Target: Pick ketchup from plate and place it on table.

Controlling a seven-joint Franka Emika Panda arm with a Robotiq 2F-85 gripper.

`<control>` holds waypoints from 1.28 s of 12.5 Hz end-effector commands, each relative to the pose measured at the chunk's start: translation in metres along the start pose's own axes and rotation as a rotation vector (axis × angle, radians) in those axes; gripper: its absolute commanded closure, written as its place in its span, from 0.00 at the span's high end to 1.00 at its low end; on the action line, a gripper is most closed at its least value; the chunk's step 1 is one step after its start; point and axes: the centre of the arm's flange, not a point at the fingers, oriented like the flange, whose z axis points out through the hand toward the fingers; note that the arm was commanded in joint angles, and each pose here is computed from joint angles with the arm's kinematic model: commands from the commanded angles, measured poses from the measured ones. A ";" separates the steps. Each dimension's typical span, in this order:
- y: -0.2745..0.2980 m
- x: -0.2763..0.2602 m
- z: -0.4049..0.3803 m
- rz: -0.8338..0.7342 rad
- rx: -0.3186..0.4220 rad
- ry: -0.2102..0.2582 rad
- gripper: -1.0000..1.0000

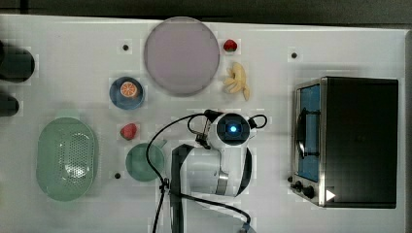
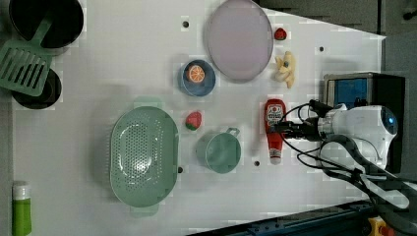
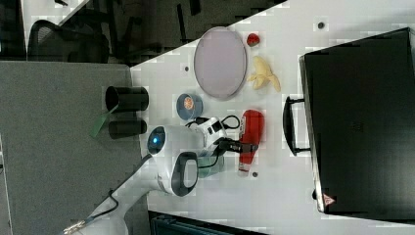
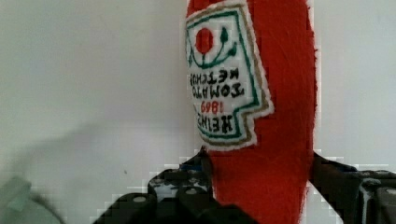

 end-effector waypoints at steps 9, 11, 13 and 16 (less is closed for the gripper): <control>-0.026 -0.006 -0.294 0.366 0.090 0.148 1.00; -0.027 -0.020 -0.342 0.475 0.088 0.120 1.00; -0.026 -0.029 -0.379 0.494 0.062 0.118 1.00; -0.020 -0.035 -0.411 0.488 0.007 0.147 1.00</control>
